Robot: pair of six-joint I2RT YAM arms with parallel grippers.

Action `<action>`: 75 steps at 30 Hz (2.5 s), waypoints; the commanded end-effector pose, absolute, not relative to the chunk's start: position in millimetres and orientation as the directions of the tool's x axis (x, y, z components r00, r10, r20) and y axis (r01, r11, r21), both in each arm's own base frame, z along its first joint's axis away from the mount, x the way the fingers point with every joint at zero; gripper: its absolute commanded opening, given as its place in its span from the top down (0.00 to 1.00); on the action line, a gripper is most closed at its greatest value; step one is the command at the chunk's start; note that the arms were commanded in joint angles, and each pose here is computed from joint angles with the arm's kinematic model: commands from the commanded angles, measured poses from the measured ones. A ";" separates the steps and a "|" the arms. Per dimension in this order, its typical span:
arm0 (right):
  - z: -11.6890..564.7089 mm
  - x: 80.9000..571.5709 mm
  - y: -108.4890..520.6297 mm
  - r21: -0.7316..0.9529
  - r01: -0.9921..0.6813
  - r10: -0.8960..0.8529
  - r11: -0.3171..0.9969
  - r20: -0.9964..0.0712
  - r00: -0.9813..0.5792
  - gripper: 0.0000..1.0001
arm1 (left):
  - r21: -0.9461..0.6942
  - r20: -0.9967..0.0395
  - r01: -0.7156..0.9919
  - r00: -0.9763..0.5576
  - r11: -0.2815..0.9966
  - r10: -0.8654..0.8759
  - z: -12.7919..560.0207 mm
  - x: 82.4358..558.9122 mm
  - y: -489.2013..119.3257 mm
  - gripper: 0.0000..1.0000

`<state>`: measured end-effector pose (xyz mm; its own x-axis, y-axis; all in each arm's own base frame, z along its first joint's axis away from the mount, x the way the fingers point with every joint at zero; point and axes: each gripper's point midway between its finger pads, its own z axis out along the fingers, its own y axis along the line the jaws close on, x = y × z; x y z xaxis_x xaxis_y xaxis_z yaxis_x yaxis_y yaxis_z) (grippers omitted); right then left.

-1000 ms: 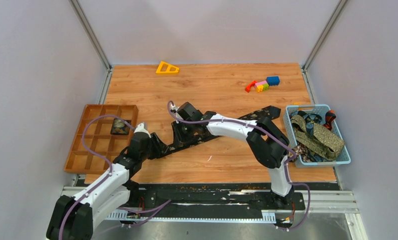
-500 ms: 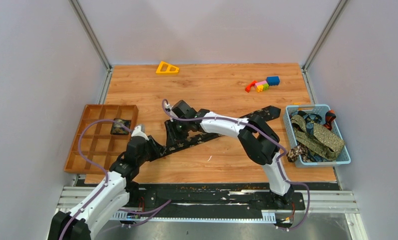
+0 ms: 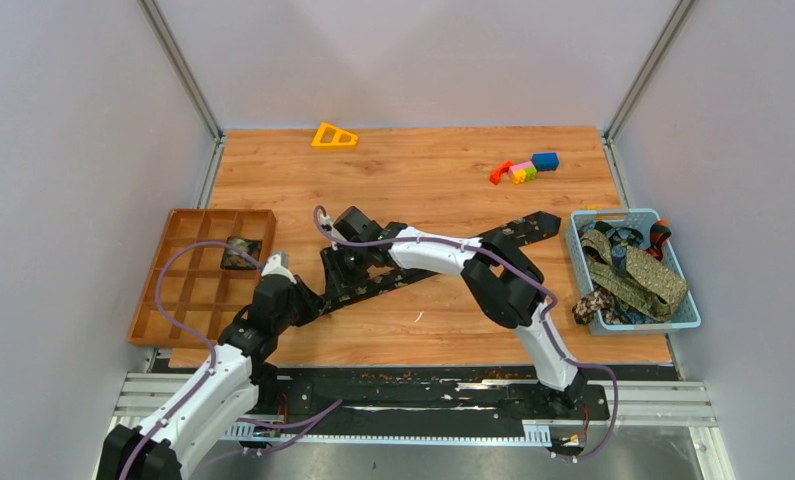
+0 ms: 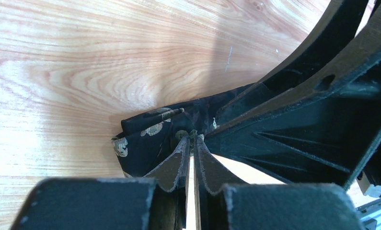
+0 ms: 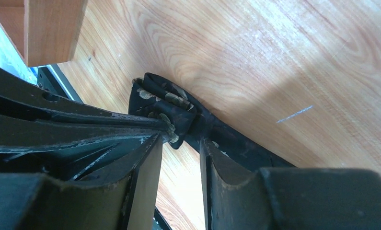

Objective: Roll the ties
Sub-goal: Roll the tie at the center of the board.

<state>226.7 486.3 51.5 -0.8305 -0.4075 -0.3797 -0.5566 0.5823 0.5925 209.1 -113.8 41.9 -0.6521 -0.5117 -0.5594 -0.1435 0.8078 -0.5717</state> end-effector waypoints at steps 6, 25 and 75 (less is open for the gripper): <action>51.7 226.2 502.9 0.619 -0.552 -0.409 0.558 -0.374 -0.832 0.69 | -0.584 -0.571 -0.130 -0.635 0.801 -0.520 50.2 212.1 -114.4 0.86; 56.2 221.4 512.7 0.635 -0.559 -0.418 0.533 -0.377 -0.827 0.94 | -0.510 -0.613 -0.250 -0.566 0.823 -0.552 63.7 206.9 -82.6 0.53; 19.2 236.4 489.7 0.558 -0.594 -0.467 0.580 -0.371 -0.803 1.00 | -0.448 -0.605 -0.409 -0.515 0.795 -0.607 34.9 204.4 -58.6 0.39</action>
<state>233.2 492.1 29.1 -0.8109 -0.4589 -0.3632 -0.5830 0.5799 0.5690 204.7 -63.0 27.1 -0.5408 -0.5872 -0.6023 -0.3870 0.8094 -0.4417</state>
